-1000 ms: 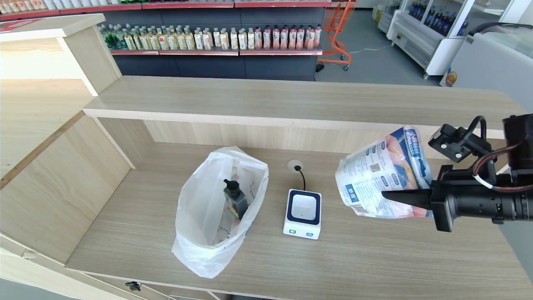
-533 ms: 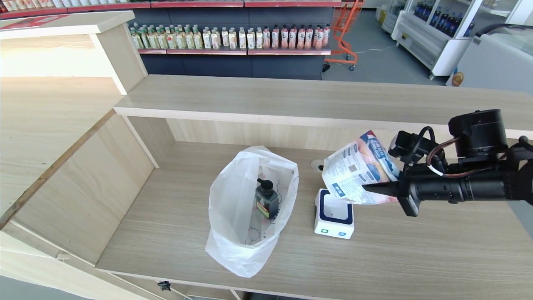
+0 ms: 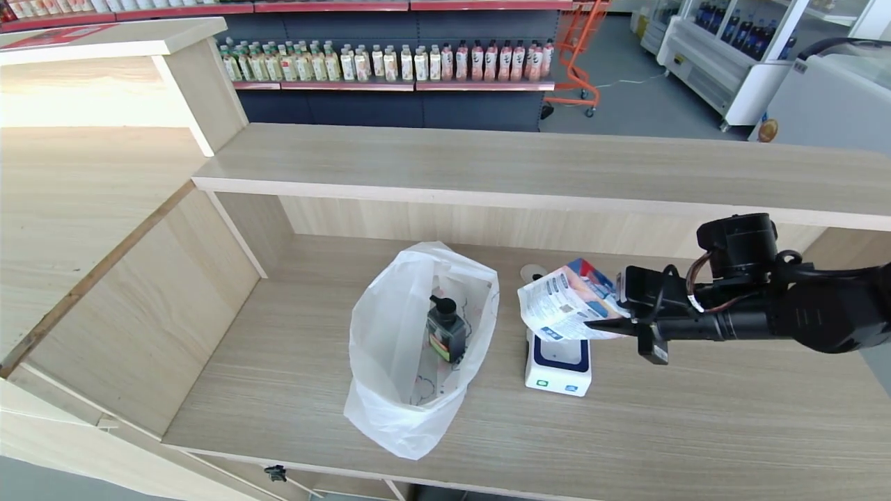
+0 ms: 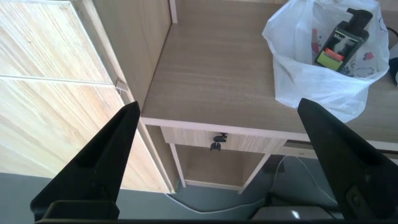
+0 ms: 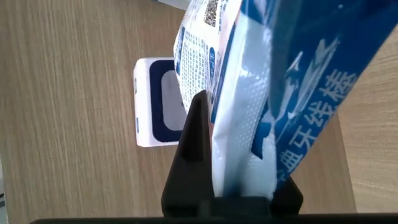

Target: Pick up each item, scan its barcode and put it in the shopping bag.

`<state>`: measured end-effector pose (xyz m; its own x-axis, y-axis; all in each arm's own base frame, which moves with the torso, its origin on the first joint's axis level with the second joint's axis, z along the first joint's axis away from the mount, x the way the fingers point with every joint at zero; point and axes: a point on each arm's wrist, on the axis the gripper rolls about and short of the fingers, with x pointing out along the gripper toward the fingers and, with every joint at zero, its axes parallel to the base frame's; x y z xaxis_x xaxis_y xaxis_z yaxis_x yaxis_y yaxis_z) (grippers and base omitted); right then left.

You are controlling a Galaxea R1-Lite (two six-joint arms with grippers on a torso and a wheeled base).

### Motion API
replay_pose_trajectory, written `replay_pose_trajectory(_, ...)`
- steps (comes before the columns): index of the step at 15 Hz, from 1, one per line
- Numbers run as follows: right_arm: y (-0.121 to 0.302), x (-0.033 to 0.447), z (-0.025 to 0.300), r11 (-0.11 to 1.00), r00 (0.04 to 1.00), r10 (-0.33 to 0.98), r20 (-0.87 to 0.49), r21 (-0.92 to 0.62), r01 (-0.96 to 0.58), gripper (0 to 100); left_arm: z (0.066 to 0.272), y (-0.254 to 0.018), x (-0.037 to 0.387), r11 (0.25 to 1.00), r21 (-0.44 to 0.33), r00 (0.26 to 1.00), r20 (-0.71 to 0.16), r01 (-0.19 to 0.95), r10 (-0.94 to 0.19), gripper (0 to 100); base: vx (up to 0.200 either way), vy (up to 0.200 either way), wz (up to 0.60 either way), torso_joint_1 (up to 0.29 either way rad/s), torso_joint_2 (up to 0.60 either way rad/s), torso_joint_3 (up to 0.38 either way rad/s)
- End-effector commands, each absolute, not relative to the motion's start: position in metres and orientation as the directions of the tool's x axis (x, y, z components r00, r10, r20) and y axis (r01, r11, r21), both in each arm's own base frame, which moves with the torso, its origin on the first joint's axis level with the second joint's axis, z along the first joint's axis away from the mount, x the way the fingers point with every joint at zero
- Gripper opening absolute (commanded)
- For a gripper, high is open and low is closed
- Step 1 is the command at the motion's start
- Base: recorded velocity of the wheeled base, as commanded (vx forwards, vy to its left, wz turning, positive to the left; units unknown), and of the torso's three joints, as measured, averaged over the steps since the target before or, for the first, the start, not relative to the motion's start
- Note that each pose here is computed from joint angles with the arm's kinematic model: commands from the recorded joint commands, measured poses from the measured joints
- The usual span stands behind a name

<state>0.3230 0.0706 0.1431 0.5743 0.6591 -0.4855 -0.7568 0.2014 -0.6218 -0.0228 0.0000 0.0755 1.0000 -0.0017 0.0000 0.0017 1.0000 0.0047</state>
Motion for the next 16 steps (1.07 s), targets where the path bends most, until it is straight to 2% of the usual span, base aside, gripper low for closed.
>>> replay_pose_trajectory(1, 0.072, 0.336, 0.125, 0.187, 0.571, 0.66, -0.489, -0.628, -0.755, 0, 0.076, 0.0, -0.023, 1.0, 0.005, 1.0, -0.002, 0.002, -0.002, 100, 0.0, 0.0, 0.0, 0.0, 0.0, 0.0)
replay_pose_trajectory(5, 0.078, 0.354, 0.111, 0.169, 0.583, 0.7, -0.412, -0.698, -0.696, 0, 0.076, 0.0, -0.023, 1.0, 0.005, 1.0, -0.002, 0.002, -0.002, 100, 0.0, 0.0, 0.0, 0.0, 0.0, 0.0)
replay_pose_trajectory(8, 0.075, 0.351, 0.099, 0.139, 0.573, 0.698, -0.431, -0.703, -0.698, 0, 0.076, 0.0, -0.023, 1.0, 0.005, 1.0, -0.002, 0.002, -0.002, 100, 0.0, 0.0, 0.0, 0.0, 0.0, 0.0)
replay_pose_trajectory(16, 0.064, 0.347, 0.115, 0.167, 0.609, 0.683, -0.404, -0.725, -0.669, 0, 0.076, 0.0, -0.023, 1.0, 0.005, 1.0, -0.002, 0.002, -0.002, 100, 0.0, 0.0, 0.0, 0.0, 0.0, 0.0)
